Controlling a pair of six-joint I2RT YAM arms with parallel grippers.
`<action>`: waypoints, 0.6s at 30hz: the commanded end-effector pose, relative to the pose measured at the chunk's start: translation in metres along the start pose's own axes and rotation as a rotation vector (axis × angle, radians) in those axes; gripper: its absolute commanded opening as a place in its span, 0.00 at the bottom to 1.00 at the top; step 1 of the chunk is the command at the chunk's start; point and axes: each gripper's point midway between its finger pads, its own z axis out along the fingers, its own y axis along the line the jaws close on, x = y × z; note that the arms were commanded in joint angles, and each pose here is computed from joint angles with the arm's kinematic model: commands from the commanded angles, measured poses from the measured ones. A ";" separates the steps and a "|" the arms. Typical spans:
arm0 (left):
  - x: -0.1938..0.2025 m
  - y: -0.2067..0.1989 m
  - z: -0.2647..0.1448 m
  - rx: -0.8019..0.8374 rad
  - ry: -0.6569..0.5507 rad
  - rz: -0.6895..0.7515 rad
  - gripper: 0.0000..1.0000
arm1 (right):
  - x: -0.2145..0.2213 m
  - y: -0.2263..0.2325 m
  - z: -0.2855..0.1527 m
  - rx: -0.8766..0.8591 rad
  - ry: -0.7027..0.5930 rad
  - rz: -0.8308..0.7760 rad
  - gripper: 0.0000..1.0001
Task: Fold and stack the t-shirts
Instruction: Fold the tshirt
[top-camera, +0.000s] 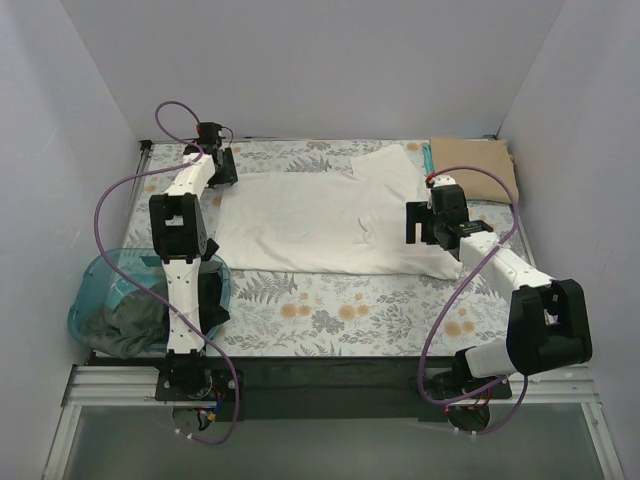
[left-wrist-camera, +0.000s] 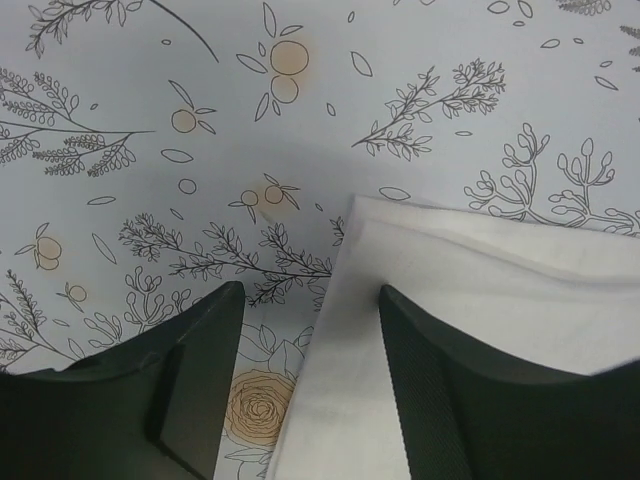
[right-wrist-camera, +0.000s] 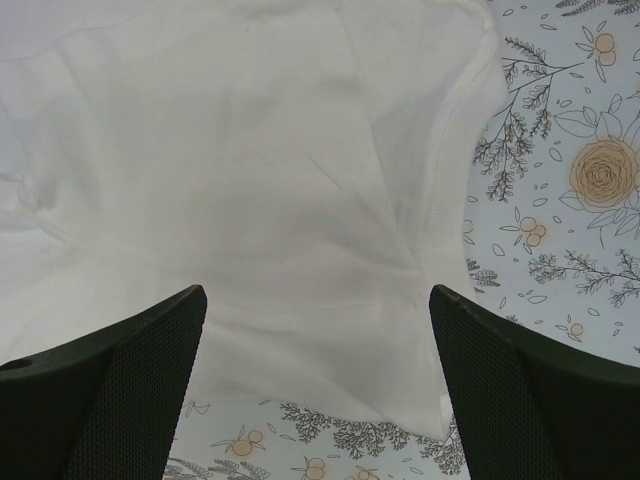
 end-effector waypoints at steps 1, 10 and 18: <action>0.001 0.018 -0.004 -0.072 0.012 0.044 0.52 | -0.007 0.000 0.003 -0.009 -0.024 0.006 0.98; -0.017 0.018 -0.014 -0.052 -0.046 0.082 0.52 | -0.006 0.000 0.006 -0.003 -0.013 0.005 0.98; -0.030 0.008 -0.017 0.005 -0.089 0.106 0.47 | -0.004 0.001 0.014 -0.004 0.007 0.002 0.98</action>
